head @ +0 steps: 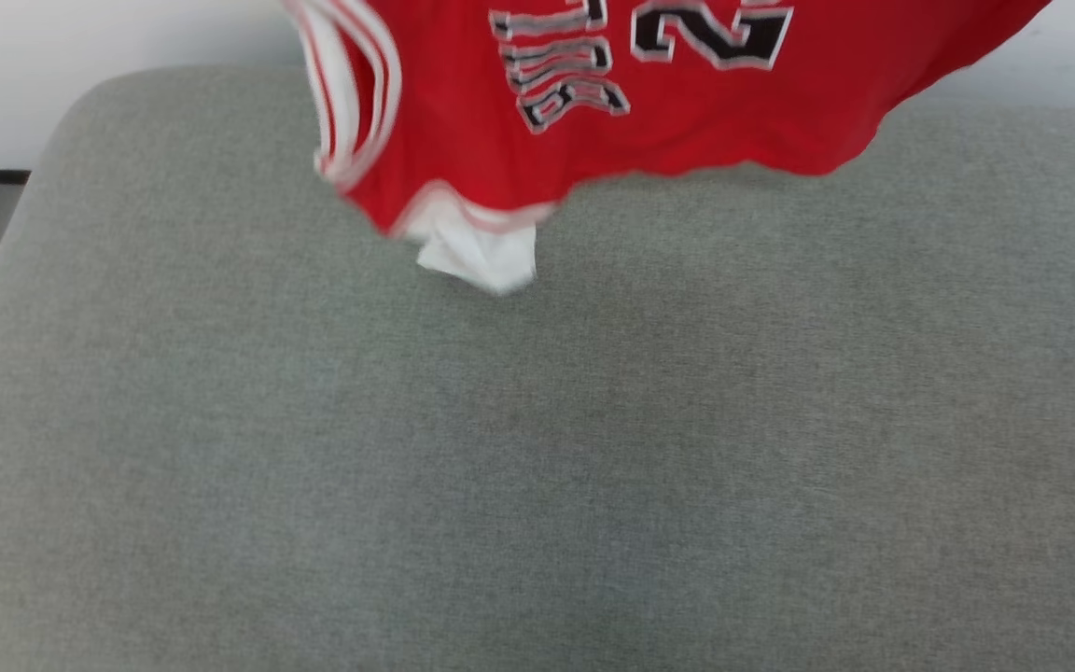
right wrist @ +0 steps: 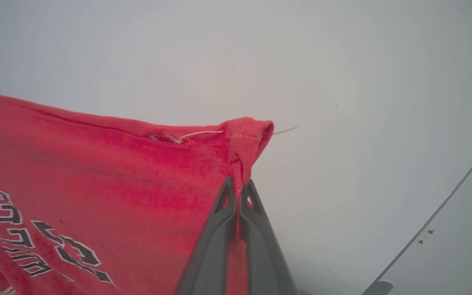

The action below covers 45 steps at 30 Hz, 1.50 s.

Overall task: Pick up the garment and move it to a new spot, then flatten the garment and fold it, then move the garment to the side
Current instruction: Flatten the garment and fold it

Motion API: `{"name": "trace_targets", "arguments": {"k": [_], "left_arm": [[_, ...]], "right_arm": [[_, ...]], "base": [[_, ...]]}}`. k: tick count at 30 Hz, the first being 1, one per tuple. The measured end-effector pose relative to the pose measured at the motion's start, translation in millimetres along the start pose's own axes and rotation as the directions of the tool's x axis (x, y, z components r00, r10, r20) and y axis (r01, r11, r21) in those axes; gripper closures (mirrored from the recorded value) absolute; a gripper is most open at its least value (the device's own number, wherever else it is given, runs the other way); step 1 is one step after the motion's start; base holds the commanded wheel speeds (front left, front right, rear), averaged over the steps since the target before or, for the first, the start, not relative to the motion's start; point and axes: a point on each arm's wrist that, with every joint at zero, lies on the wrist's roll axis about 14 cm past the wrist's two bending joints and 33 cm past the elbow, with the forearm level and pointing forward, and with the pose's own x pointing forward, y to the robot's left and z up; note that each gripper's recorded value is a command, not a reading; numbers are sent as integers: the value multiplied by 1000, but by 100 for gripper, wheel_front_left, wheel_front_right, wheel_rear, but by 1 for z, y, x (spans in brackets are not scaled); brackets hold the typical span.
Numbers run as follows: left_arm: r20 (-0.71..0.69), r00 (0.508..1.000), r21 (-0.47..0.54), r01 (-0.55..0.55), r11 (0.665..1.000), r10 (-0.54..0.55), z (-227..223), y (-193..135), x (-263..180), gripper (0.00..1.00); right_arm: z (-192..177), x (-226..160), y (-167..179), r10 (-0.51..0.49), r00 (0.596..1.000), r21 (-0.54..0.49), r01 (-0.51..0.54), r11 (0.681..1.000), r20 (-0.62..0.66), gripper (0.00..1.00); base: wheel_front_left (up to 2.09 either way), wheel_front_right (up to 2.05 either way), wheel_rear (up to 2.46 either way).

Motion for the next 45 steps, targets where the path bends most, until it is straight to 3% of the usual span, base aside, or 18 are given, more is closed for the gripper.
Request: {"name": "trace_targets", "arguments": {"k": [9,15,23,27,31,33,36,42,45], "left_arm": [[34,999,-11,-6,1000,7,15,4,16,100],[23,1000,-18,3,1000,-2,-7,-2,37,100],[24,999,-17,-23,1000,24,-44,-11,86,100],[118,989,-10,-91,996,92,-47,-10,112,100],[326,935,-17,-144,989,142,-25,-8,129,100],[346,930,-15,-126,992,123,-35,-16,136,100],[345,935,8,-90,996,82,-58,-31,139,100],[131,989,10,-67,998,65,-169,-37,104,100],[-21,999,-30,-39,999,39,-215,-43,73,100]], "right_arm": [[22,-10,-8,-37,997,6,36,999,72,100],[2,6,-21,-81,994,22,79,997,69,100],[-27,57,-35,-142,984,-9,144,990,111,100],[-29,81,-43,-166,957,-73,188,980,237,100],[-15,92,-58,-162,886,-192,267,944,435,100],[-39,104,-55,-141,899,-259,264,929,414,100],[-93,120,-41,-103,940,-302,206,931,326,100],[-196,109,-21,-69,990,-226,95,970,121,100],[-237,87,-13,-76,997,-105,74,992,-10,100]], "base": [[0,0,0],[0,0,0],[0,0,0],[0,0,0],[0,0,0],[0,0,0],[0,0,0],[0,0,0],[0,0,0]]}}
